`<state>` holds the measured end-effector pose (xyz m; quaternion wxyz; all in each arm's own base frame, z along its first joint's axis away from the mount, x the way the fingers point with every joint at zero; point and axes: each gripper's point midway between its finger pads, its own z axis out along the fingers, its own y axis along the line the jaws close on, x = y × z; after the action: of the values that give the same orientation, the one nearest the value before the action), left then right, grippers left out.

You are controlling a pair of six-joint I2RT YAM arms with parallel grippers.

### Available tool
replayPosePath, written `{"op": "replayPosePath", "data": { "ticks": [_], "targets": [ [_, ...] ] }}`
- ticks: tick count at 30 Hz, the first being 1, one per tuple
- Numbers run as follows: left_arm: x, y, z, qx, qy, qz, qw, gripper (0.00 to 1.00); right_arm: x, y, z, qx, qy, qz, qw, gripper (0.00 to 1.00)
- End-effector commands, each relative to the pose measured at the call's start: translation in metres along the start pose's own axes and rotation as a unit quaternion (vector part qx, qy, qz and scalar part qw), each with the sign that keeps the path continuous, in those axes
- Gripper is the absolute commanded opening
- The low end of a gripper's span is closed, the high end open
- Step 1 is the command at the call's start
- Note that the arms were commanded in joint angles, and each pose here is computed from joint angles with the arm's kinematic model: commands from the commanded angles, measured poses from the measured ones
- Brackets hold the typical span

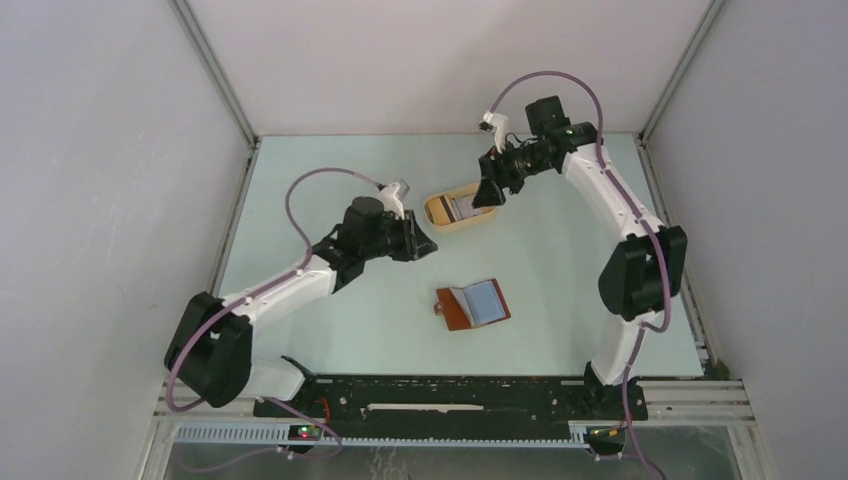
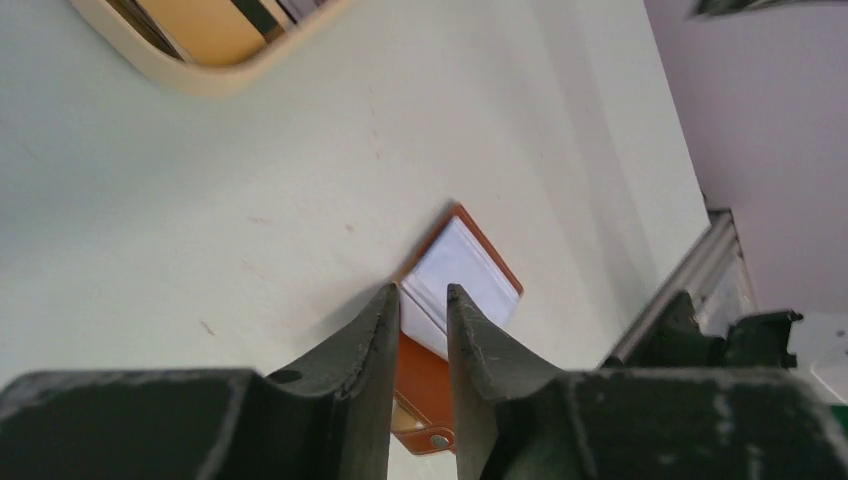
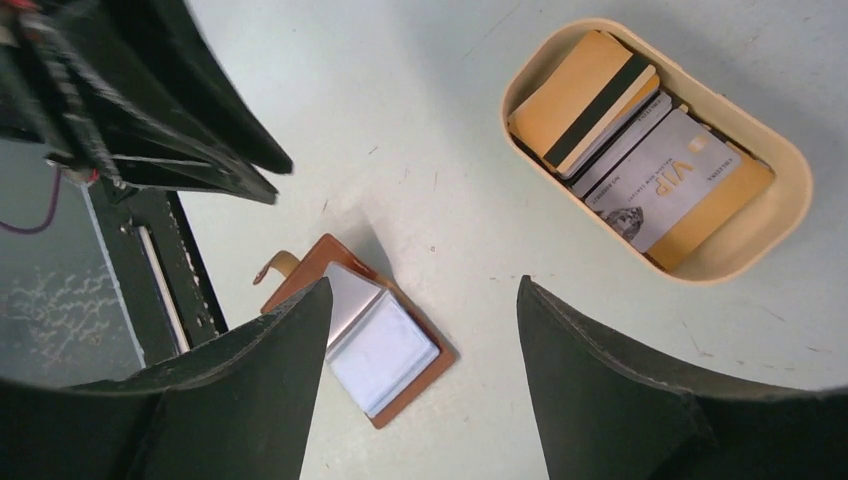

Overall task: Put the credit cards into the card holder
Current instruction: Turn over the card slot in the card holder, then pick up the credit card from the storage box.

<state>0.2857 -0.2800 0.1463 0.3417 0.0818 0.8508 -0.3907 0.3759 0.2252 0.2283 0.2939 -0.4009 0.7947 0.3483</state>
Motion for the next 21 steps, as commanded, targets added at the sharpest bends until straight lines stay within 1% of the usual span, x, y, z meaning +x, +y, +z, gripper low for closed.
{"op": "replayPosePath", "data": {
  "ticks": [1, 3, 5, 6, 7, 8, 9, 10, 12, 15, 18, 19, 21],
  "targets": [
    [-0.081, -0.010, -0.029, -0.040, -0.111, 0.090, 0.989, 0.31, -0.021, -0.015, 0.002, -0.023, -0.029, 0.047, 0.998, 0.77],
    [-0.105, -0.006, -0.045, -0.080, -0.144, 0.099, 0.981, 0.35, -0.027, -0.026, 0.011, -0.042, -0.035, 0.075, 0.996, 0.77],
    [-0.133, 0.002, -0.065, -0.133, -0.189, 0.094, 0.968, 0.44, -0.031, -0.039, 0.022, -0.048, -0.034, 0.098, 0.993, 0.77],
    [-0.145, 0.003, -0.075, -0.147, -0.209, 0.092, 0.963, 0.50, -0.033, -0.043, 0.028, -0.052, -0.034, 0.106, 0.992, 0.78],
    [-0.155, 0.006, -0.083, -0.160, -0.227, 0.088, 0.957, 0.60, -0.032, -0.049, 0.035, -0.057, -0.032, 0.115, 0.991, 0.78],
    [-0.163, 0.011, -0.090, -0.175, -0.243, 0.079, 0.951, 0.73, -0.030, -0.056, 0.045, -0.059, -0.029, 0.127, 0.990, 0.78],
    [-0.169, 0.018, -0.096, -0.188, -0.258, 0.058, 0.946, 0.88, -0.030, -0.062, 0.051, -0.060, -0.032, 0.131, 0.989, 0.78],
    [-0.171, 0.025, -0.100, -0.194, -0.267, 0.032, 0.943, 0.98, -0.029, -0.067, 0.058, -0.062, -0.033, 0.138, 0.988, 0.78],
    [-0.171, 0.035, -0.098, -0.172, -0.265, -0.017, 0.949, 1.00, -0.028, -0.077, 0.070, -0.062, -0.034, 0.155, 0.985, 0.78],
    [-0.167, 0.039, -0.086, -0.120, -0.244, -0.059, 0.961, 1.00, -0.023, -0.085, 0.085, -0.065, -0.029, 0.175, 0.982, 0.78],
    [-0.153, 0.047, -0.061, -0.106, -0.207, -0.084, 0.969, 0.98, -0.015, -0.092, 0.101, -0.064, -0.022, 0.192, 0.979, 0.78],
    [-0.148, 0.050, -0.051, -0.102, -0.192, -0.093, 0.972, 0.95, -0.013, -0.093, 0.106, -0.064, -0.021, 0.197, 0.978, 0.78],
    [-0.137, 0.059, -0.029, -0.096, -0.164, -0.121, 0.974, 0.94, -0.010, -0.093, 0.116, -0.071, -0.017, 0.211, 0.975, 0.78]
  ]
}}
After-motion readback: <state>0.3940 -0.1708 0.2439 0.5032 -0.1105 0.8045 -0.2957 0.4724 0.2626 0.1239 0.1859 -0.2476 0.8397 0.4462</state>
